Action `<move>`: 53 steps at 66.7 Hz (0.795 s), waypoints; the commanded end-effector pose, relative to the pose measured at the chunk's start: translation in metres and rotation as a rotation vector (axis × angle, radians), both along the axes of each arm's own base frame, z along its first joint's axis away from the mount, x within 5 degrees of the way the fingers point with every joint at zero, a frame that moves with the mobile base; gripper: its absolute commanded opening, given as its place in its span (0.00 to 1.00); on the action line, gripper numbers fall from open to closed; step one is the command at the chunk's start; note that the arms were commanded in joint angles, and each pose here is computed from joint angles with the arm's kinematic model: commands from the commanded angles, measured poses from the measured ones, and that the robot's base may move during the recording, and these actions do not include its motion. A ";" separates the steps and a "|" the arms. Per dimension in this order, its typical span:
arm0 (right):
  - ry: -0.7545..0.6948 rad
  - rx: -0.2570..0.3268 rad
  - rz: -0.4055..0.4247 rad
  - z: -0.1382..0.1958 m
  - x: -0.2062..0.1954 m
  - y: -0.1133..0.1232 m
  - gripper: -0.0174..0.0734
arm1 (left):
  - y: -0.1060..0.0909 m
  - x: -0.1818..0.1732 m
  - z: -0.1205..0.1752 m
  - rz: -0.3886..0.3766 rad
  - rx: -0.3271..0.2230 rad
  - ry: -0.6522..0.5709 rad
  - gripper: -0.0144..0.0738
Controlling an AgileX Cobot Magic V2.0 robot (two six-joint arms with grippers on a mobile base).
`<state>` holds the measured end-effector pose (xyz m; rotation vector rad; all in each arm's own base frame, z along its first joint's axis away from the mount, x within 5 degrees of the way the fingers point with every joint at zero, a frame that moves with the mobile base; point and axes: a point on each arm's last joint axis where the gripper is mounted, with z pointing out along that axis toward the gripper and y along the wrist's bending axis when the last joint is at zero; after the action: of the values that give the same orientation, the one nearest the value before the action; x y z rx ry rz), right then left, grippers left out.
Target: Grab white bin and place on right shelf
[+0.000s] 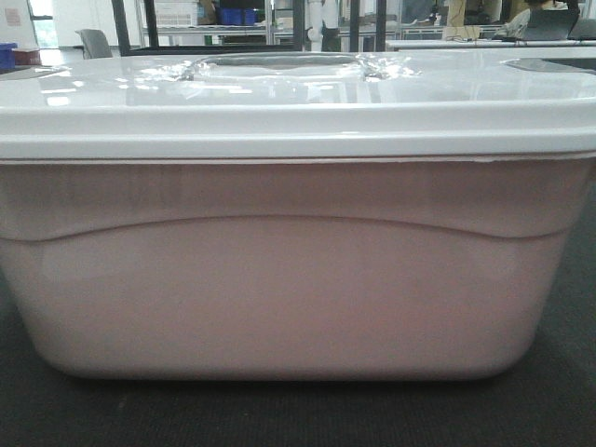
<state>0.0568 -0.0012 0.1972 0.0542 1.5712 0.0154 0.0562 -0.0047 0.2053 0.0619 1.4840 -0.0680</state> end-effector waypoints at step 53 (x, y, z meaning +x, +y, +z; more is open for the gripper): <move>-0.098 -0.012 -0.006 0.009 -0.002 0.000 0.27 | 0.000 -0.002 0.009 -0.003 -0.009 -0.095 0.03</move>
<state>0.0568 -0.0012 0.1972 0.0542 1.5712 0.0154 0.0562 -0.0047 0.2053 0.0619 1.4840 -0.0680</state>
